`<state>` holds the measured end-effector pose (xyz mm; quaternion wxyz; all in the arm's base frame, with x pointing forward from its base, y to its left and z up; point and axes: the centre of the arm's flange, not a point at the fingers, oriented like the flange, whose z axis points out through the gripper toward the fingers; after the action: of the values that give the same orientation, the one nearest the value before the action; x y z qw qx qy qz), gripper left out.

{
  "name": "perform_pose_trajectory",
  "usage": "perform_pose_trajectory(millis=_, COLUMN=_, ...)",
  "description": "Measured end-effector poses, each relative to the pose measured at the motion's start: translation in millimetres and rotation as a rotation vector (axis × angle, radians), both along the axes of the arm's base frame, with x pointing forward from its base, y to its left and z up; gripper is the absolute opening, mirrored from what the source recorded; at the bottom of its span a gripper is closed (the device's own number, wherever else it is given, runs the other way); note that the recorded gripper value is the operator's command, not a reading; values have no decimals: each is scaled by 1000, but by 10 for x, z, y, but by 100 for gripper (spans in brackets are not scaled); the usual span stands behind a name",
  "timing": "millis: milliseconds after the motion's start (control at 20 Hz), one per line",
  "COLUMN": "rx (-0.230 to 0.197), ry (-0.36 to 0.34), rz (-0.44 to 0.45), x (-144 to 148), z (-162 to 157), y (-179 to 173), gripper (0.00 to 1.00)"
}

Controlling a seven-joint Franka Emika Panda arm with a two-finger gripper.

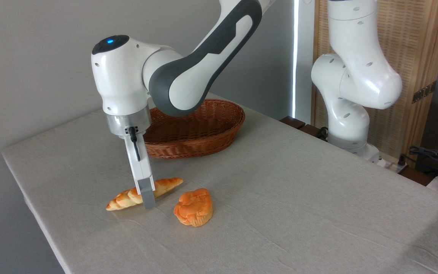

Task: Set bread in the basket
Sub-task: 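Close the gripper on the middle of the braided roll, then lift the braided roll and carry it over the basket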

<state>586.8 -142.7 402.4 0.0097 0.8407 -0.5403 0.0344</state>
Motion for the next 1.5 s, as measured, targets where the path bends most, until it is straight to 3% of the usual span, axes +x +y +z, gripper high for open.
perform_pose_trajectory(millis=650, rx=-6, ry=-13, rz=-1, x=15, z=54, y=-21, gripper=6)
perform_pose_trajectory(millis=700, rx=-22, ry=-23, rz=13, x=44, z=107, y=-1, gripper=6)
perform_pose_trajectory(millis=950, rx=-205, ry=-63, rz=147, x=113, z=629, y=151, gripper=7)
perform_pose_trajectory(millis=1050, rx=-251, ry=-23, rz=154, x=-61, z=937, y=136, gripper=7)
perform_pose_trajectory(millis=1250, rx=-261, ry=63, rz=136, x=-528, z=1445, y=43, gripper=12)
perform_pose_trajectory(millis=1500, rx=-226, ry=183, rz=168, x=-969, z=1218, y=-828, gripper=16)
